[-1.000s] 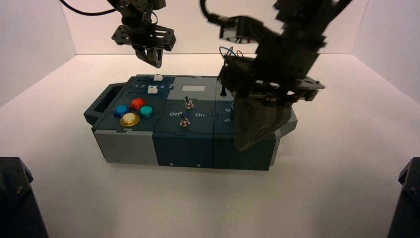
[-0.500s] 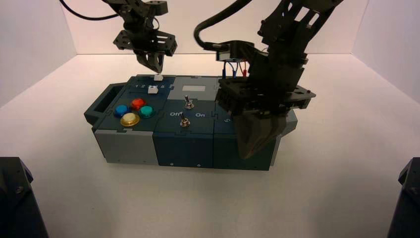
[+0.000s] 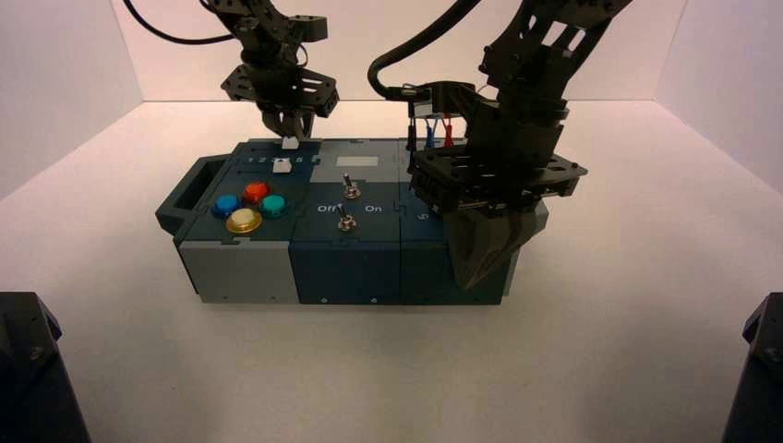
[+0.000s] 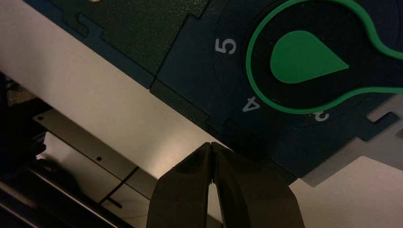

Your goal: Rotate the box counterclockwise.

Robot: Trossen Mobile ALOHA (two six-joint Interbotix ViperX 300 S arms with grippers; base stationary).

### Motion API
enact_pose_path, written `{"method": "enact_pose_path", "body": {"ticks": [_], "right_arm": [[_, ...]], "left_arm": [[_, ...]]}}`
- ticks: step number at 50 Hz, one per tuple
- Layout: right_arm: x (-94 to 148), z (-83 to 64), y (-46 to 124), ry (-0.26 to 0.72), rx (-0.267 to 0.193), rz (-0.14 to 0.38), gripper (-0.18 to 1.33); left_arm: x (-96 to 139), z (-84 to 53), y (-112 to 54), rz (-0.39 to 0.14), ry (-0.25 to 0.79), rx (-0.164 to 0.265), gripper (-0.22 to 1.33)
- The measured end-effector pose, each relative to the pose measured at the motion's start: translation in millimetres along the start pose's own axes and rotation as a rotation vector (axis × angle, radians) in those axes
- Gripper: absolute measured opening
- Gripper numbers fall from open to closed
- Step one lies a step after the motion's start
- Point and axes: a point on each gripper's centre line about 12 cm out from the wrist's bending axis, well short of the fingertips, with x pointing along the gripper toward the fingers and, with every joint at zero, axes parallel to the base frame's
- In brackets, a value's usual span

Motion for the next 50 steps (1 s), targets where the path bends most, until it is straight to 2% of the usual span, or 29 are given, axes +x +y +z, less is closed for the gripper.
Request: {"method": "enact_pose_path", "body": {"ticks": [13,24,32,41,50], "right_arm": [[-4,11.4,-23.2,-0.016,0.043,-0.028,-0.15],[-13,28.3,-48.1,-0.041,0.093,-0.053,-0.15],[-16,41.5,-62.8,-0.051,0.120,-0.070,-0.14],[-15,52.2,-70.6,-0.050,0.114,-0.089,-0.14],[-13,72.8,-77.1,-0.048,0.087,-0.110,-0.14]], "left_arm": [[-1,-2.4,0.5,-0.001,0.035,0.017,-0.16],[-3,-6.8,-2.1,-0.007,0.081,0.046,-0.16],[-6,-8.4,-12.8,-0.017,0.105,0.102,-0.16],[-12,-9.2,-14.4,-0.017,0.117,0.108,-0.16],[-28,-1.3,-30.9,-0.028,0.081,0.147,-0.16]]}}
